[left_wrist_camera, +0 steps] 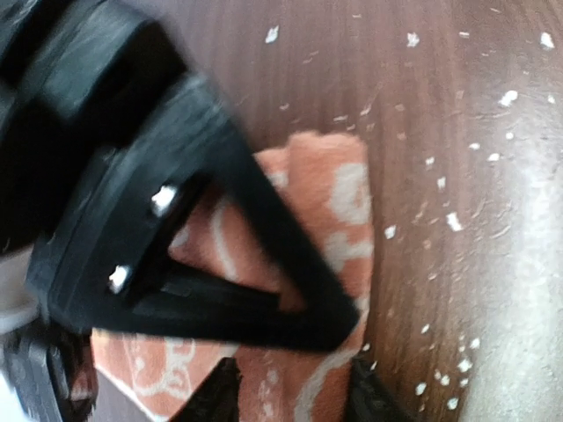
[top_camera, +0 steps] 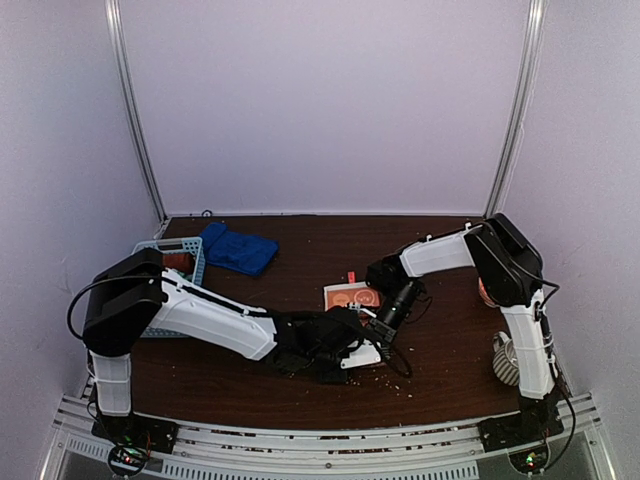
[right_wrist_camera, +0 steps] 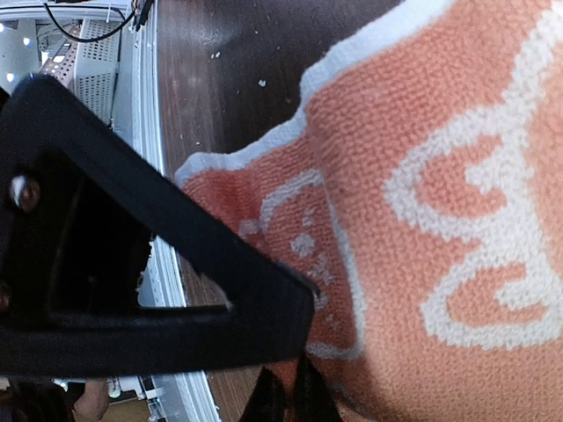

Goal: Roll the towels
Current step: Roll the towel at the center of the board.

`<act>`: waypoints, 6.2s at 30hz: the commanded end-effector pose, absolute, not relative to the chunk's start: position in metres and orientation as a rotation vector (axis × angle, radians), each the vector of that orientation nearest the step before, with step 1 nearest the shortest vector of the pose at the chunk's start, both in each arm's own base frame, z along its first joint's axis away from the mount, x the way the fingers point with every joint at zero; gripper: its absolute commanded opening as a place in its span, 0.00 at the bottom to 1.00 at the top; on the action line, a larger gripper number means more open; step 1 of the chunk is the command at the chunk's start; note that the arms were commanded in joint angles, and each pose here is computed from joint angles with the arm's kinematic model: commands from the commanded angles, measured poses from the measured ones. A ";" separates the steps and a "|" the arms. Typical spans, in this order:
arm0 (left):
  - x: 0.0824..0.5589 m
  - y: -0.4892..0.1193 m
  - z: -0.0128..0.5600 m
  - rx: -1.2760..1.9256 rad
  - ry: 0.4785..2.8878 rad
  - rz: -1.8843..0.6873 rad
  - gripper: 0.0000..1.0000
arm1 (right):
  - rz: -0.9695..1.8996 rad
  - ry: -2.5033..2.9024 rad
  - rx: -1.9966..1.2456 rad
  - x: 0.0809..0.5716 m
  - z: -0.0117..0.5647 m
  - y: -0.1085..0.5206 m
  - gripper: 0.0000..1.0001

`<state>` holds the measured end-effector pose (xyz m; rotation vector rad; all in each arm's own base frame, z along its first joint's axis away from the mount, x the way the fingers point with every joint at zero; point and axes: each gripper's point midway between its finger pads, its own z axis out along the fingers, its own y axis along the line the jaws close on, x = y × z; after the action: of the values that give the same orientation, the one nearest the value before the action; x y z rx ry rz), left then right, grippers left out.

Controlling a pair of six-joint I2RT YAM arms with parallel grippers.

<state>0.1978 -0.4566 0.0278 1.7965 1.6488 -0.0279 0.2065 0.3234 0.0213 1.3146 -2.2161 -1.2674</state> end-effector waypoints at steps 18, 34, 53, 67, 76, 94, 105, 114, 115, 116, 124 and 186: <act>0.179 -0.462 0.033 1.889 1.547 -0.084 0.30 | -1.151 -2.268 1.119 0.218 -0.022 0.308 0.00; 0.196 -0.435 -0.020 1.952 1.668 0.164 0.26 | -1.221 -2.233 1.225 0.221 0.011 0.308 0.00; 0.190 -0.452 -0.016 1.971 1.792 -0.070 0.00 | -1.141 -2.649 1.264 0.332 0.072 0.288 0.24; 0.127 -0.457 0.025 2.042 1.966 -0.556 0.00 | -0.806 -2.681 1.429 0.311 0.015 0.305 0.21; 0.127 -0.456 0.021 2.004 2.045 -0.637 0.00 | -0.954 -2.961 1.502 0.372 0.147 0.285 0.32; 0.163 -0.460 0.018 1.552 2.468 -1.547 0.00 | -1.344 -2.531 2.525 0.185 0.281 0.273 0.30; 0.162 -0.461 0.009 1.528 2.550 -1.615 0.00 | -0.282 -2.588 2.732 0.182 0.131 0.294 0.33; 0.161 -0.455 0.005 1.538 2.579 -1.581 0.00 | -0.138 -2.458 2.824 0.188 0.076 0.313 0.37; 0.161 -0.455 0.004 1.539 2.578 -1.579 0.00 | -0.145 -2.429 2.824 0.187 0.070 0.314 0.37; 0.162 -0.455 0.004 1.539 2.577 -1.576 0.00 | -0.153 -2.415 2.818 0.186 0.066 0.315 0.37; 0.163 -0.456 0.004 1.544 2.569 -1.563 0.01 | -0.256 -2.319 2.764 0.175 0.040 0.323 0.37; 0.179 -0.457 0.030 1.963 1.577 -0.174 0.19 | -1.122 -2.105 1.250 0.187 -0.010 0.296 0.00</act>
<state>0.1742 -0.4479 0.0243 1.9800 1.5957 -0.1830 0.1887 0.3147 0.0201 1.1563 -2.0826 -1.2952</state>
